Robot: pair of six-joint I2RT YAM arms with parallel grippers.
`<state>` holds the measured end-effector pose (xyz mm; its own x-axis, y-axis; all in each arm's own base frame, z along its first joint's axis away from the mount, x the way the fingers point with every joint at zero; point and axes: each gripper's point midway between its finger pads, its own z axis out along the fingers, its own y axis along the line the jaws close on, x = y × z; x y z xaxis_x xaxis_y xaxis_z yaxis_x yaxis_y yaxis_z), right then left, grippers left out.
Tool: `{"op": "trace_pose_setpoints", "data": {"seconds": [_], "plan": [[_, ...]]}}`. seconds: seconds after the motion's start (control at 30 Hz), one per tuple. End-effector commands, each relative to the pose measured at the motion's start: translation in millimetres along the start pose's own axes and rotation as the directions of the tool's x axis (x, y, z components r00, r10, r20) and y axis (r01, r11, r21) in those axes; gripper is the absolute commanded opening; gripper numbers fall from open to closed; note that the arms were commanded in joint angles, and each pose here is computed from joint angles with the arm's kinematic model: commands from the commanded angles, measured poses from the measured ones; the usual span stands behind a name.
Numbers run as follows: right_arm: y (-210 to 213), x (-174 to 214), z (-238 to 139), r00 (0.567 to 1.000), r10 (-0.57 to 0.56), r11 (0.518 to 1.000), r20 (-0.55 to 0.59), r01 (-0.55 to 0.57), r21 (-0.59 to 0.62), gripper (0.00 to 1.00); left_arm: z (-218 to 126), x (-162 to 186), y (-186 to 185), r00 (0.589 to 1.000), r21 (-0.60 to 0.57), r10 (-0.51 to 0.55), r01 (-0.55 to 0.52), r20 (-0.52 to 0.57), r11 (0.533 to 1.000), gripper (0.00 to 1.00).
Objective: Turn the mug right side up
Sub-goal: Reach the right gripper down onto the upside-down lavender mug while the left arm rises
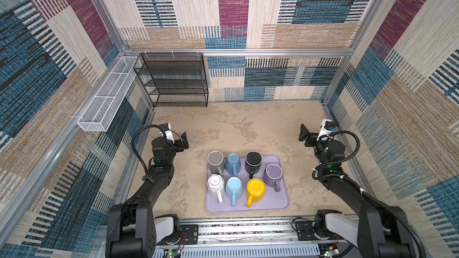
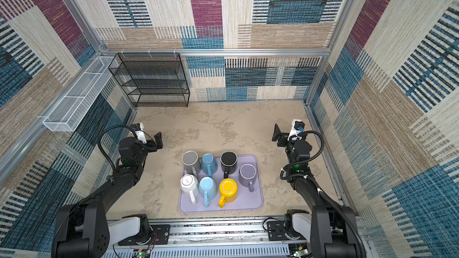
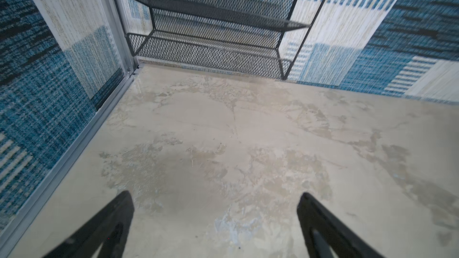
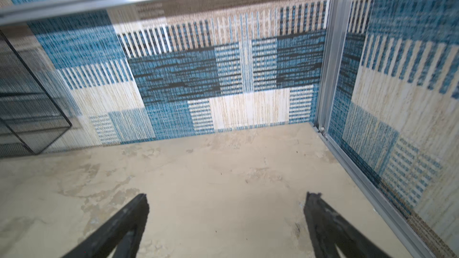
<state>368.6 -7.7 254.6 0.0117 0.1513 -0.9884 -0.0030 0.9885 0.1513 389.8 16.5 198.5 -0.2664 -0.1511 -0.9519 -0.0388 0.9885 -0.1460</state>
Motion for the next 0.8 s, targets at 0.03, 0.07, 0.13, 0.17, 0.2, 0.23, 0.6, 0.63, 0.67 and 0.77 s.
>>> {"op": "trace_pose_setpoints", "data": {"seconds": [0.03,0.07,0.13,0.17,0.2,0.23,0.6,0.63,0.67,0.77], "plan": [[3,-6,-16,0.991,0.080,0.997,-0.106,-0.077,0.027,1.00,-15,-17,-32,0.994,0.128,-0.097,0.101,-0.041,0.987,1.00],[6,-9,-18,0.989,0.098,0.995,-0.110,-0.096,0.019,1.00,-18,-22,-38,0.994,0.147,-0.104,0.109,-0.035,0.983,1.00],[18,-11,-22,0.985,0.111,0.994,-0.135,-0.113,-0.010,1.00,-24,-28,-49,0.993,0.169,-0.116,0.119,-0.032,0.978,0.99],[23,-9,-22,0.981,0.110,0.994,-0.160,-0.113,-0.012,0.99,-27,-30,-54,0.992,0.178,-0.118,0.122,-0.034,0.976,0.99],[30,-6,-23,0.976,0.105,0.994,-0.190,-0.111,-0.021,0.99,-30,-31,-60,0.992,0.186,-0.117,0.122,-0.041,0.975,0.99],[37,-2,-24,0.971,0.104,0.993,-0.215,-0.115,-0.036,1.00,-32,-32,-66,0.992,0.197,-0.115,0.122,-0.047,0.973,0.99],[93,14,-64,0.872,0.086,0.979,-0.481,-0.163,-0.122,1.00,-59,-22,-107,0.998,0.209,0.002,0.011,-0.058,0.978,0.99],[96,16,-68,0.858,0.083,0.977,-0.506,-0.171,-0.128,1.00,-60,-21,-107,0.998,0.205,0.001,0.013,-0.067,0.979,0.99],[100,19,-75,0.840,0.081,0.975,-0.536,-0.179,-0.133,1.00,-60,-19,-106,0.997,0.201,0.001,0.015,-0.080,0.980,0.99],[111,30,-90,0.780,0.062,0.969,-0.623,-0.197,-0.150,1.00,-59,-17,-105,0.995,0.189,-0.007,0.026,-0.098,0.982,0.99]]}}
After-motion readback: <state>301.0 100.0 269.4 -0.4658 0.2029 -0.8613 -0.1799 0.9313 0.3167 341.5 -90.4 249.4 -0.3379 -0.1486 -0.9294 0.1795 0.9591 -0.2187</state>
